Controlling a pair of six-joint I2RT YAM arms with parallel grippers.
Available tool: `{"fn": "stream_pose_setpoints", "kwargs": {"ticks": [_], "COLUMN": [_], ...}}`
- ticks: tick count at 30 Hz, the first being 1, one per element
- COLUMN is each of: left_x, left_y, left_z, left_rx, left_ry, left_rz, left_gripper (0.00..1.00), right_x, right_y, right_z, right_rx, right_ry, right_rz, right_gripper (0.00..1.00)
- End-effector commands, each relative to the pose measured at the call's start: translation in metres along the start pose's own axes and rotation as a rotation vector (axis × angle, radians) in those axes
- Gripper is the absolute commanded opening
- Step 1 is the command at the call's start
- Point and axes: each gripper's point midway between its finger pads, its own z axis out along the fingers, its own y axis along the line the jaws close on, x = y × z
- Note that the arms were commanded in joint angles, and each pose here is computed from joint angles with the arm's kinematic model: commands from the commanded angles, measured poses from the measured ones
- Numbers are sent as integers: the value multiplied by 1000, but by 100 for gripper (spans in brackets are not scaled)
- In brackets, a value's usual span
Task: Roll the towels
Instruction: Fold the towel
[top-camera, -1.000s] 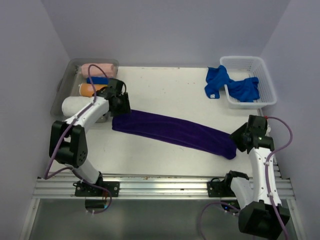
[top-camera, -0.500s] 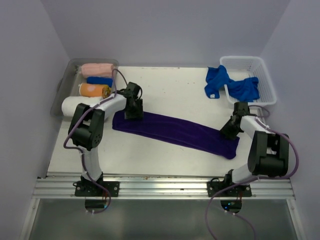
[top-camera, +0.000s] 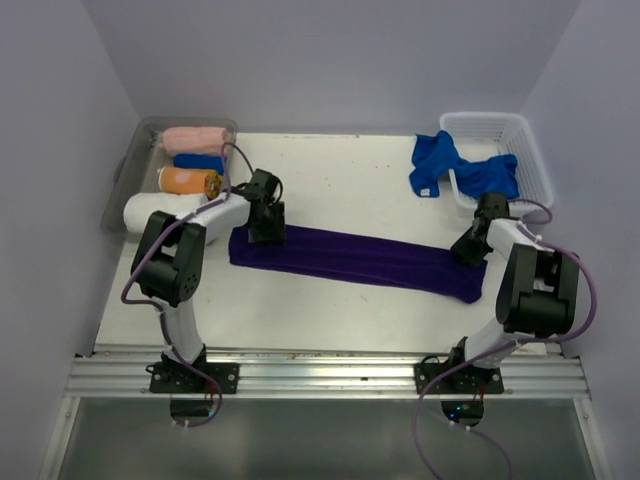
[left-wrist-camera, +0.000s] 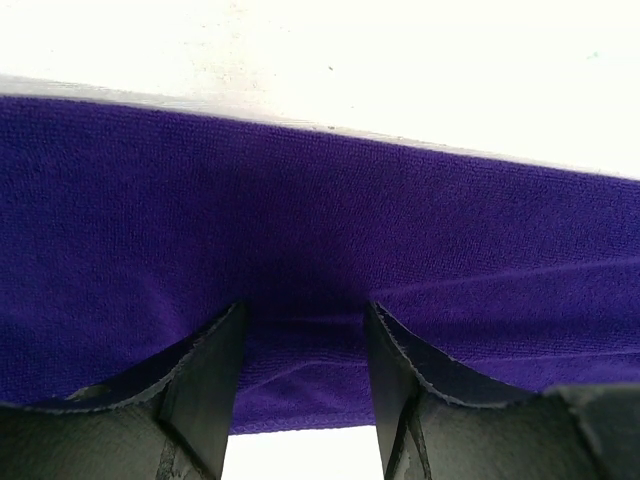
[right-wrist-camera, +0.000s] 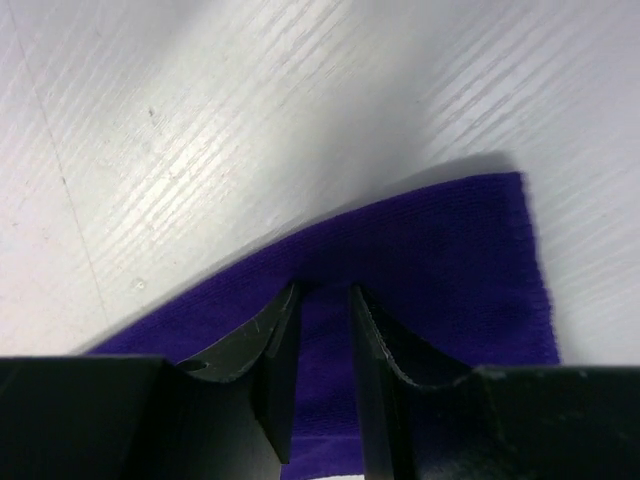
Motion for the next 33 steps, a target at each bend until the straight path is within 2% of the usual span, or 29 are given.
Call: {"fn": "stream_pose_setpoints", "kwargs": {"ticks": [1, 3, 6, 9, 10, 12, 15, 21, 24, 33], "left_x": [10, -2, -18, -28, -28, -27, -22, -17, -17, -16], "left_y": [18, 15, 7, 1, 3, 7, 11, 6, 6, 10], "left_z": [-10, -21, -37, -45, -44, -38, -28, -17, -18, -19], "left_rx": [-80, -74, -46, -23, -36, -60, -71, -48, -49, -58], "left_ry": [36, -3, -62, -94, -92, -76, -48, -20, -17, -16], "left_rz": [27, 27, 25, 29, 30, 32, 31, 22, 19, 26], "left_gripper": [55, 55, 56, 57, 57, 57, 57, 57, 56, 56], "right_x": [-36, -44, -28, 6, 33, 73, 110, 157, 181, 193], "right_y": [-13, -5, 8, 27, 47, 69, 92, 119, 130, 146], "right_z": [-19, -45, -75, -93, -98, -103, -110, -106, -98, -75], "right_rx": [59, -5, -109, -165, -222, -293, -354, -312, -316, -256], "right_ry": [-155, -203, -218, -213, -177, -130, -92, -18, 45, 30], "right_rz": [-12, -18, -61, -152, -235, -327, -445, -714, -714, -668], "right_gripper": [31, 33, 36, 40, 40, 39, 37, 38, 38, 38]}}
